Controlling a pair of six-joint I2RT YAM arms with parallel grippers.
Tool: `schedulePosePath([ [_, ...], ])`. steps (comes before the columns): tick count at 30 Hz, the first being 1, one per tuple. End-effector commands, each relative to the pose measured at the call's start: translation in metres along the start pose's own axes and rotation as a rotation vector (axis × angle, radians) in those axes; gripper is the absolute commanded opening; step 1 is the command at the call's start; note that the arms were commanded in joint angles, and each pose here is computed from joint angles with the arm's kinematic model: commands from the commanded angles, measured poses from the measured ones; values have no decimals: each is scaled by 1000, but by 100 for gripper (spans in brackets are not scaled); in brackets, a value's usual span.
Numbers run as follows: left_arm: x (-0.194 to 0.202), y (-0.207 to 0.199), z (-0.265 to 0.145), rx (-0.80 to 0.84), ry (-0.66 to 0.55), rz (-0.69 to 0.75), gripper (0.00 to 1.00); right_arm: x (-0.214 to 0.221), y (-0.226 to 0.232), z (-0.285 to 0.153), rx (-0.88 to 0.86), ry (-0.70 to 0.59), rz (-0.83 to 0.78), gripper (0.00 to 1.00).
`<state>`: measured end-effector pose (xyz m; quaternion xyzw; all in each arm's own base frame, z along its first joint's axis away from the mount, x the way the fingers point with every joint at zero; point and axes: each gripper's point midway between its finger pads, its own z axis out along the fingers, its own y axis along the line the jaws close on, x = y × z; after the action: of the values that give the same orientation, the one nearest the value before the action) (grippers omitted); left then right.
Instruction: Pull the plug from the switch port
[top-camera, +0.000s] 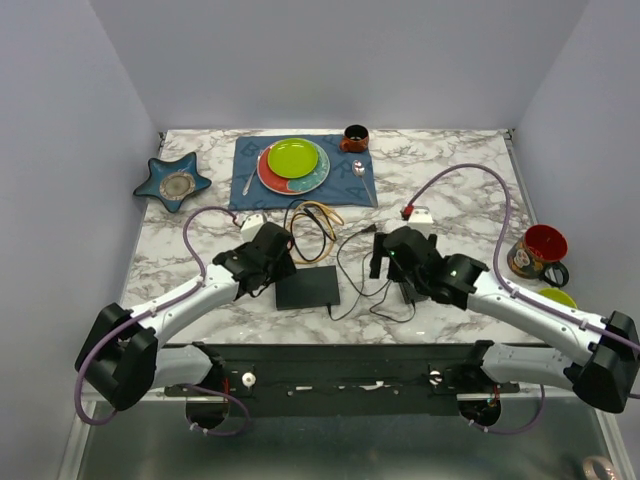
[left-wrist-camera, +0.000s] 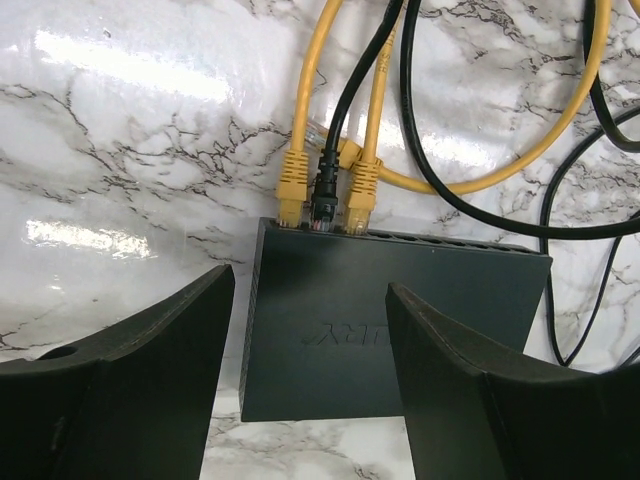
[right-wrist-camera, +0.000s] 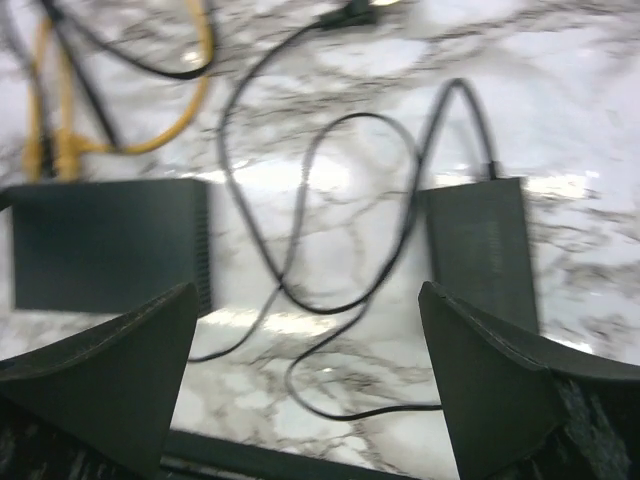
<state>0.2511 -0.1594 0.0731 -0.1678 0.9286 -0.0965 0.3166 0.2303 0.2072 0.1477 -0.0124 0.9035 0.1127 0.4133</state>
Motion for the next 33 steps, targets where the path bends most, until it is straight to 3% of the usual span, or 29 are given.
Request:
schedulePosePath([
  [1,-2,0,-7,34,-20,-23,75,22,-80,1,292,78,12,100],
  [8,-1,2,-14,53,-23,-36,77,65,-107,11,311,167,121,100],
  [23,-15,5,-51,126,-81,-91,78,85,-113,51,393,312,126,100],
  [26,-17,9,-57,123,-94,-94,78,85,-109,52,366,310,129,72],
  [27,-17,11,-58,120,-96,-95,79,84,-107,51,350,307,133,56],
  [29,-17,14,-59,116,-101,-97,79,77,-103,44,309,276,148,46],
  [32,-17,17,-59,109,-107,-96,79,76,-99,31,255,252,153,20],
  [33,-16,17,-59,104,-106,-94,79,70,-95,23,216,219,161,3],
])
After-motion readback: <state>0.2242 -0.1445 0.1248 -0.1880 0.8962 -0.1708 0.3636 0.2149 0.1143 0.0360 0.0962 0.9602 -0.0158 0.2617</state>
